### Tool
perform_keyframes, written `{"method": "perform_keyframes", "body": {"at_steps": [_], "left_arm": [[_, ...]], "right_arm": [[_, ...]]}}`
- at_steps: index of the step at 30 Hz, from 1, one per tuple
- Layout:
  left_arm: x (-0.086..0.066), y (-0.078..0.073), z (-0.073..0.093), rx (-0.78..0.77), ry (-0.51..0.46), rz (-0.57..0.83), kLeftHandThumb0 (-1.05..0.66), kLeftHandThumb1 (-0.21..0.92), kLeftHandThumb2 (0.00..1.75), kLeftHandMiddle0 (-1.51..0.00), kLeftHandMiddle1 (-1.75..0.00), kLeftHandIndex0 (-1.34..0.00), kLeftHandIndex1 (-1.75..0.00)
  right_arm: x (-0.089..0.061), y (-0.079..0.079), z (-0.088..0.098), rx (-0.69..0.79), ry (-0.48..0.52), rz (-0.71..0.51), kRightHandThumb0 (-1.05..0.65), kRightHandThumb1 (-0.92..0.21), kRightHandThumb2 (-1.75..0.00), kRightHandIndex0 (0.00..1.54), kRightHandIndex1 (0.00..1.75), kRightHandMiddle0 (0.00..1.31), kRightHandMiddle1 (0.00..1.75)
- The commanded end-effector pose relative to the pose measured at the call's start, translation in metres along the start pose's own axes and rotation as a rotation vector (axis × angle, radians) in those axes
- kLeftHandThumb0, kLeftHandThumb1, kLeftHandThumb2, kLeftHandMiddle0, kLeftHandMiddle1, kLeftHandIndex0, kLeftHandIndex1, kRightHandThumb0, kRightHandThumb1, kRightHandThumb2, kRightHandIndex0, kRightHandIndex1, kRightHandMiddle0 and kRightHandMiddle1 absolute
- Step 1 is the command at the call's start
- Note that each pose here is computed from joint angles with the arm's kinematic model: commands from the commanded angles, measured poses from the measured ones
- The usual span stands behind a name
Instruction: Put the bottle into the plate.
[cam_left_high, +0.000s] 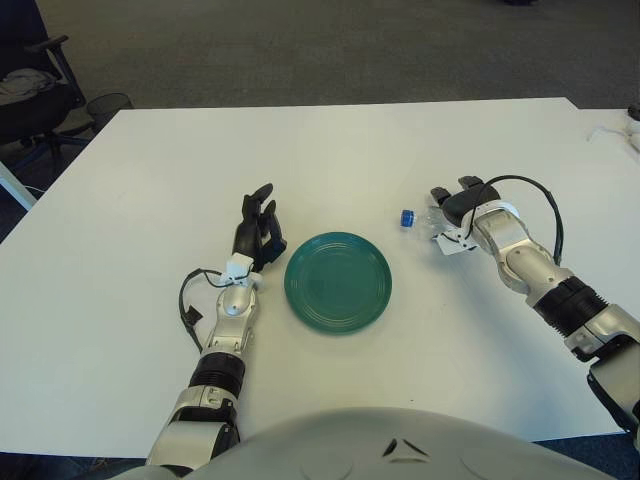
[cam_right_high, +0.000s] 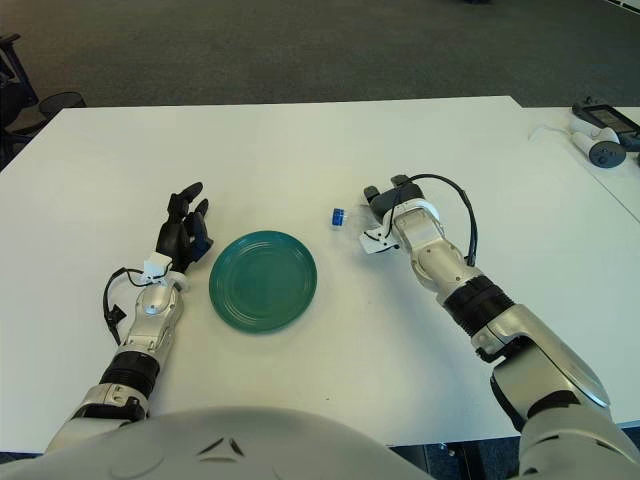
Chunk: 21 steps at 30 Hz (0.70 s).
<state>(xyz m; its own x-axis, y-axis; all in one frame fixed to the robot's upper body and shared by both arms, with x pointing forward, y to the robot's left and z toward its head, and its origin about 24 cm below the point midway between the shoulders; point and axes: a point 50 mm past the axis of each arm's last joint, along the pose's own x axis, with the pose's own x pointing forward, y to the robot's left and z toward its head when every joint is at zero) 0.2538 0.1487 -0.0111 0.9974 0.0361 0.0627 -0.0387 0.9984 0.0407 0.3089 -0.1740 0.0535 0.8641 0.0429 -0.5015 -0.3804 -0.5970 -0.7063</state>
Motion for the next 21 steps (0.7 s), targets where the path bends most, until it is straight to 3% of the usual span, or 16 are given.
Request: {"method": "perform_keyframes", "body": {"at_steps": [1,21], "left_arm": [[-0.0303,0.0011,-0.0329,0.0,0.174,0.005,-0.85,0.92,0.93,-0.41,-0.01,0.0,-0.82],[-0.0331,0.0008,-0.033,-0.008,0.174,0.01,-0.85,0.92,0.93,-0.41,-0.01,0.0,-0.82]], "right_arm": [[-0.0025,0.051,0.0278,-0.065,-0.096,0.175,-1.03,-0.92,-0.24,0.0,0.0,0.0,0.0],[-0.0019,0.0513,0.0347,0.028,-0.121,0.175,-1.0,-0.92,-0.26,0.01,0.01,0.0,0.0]]}}
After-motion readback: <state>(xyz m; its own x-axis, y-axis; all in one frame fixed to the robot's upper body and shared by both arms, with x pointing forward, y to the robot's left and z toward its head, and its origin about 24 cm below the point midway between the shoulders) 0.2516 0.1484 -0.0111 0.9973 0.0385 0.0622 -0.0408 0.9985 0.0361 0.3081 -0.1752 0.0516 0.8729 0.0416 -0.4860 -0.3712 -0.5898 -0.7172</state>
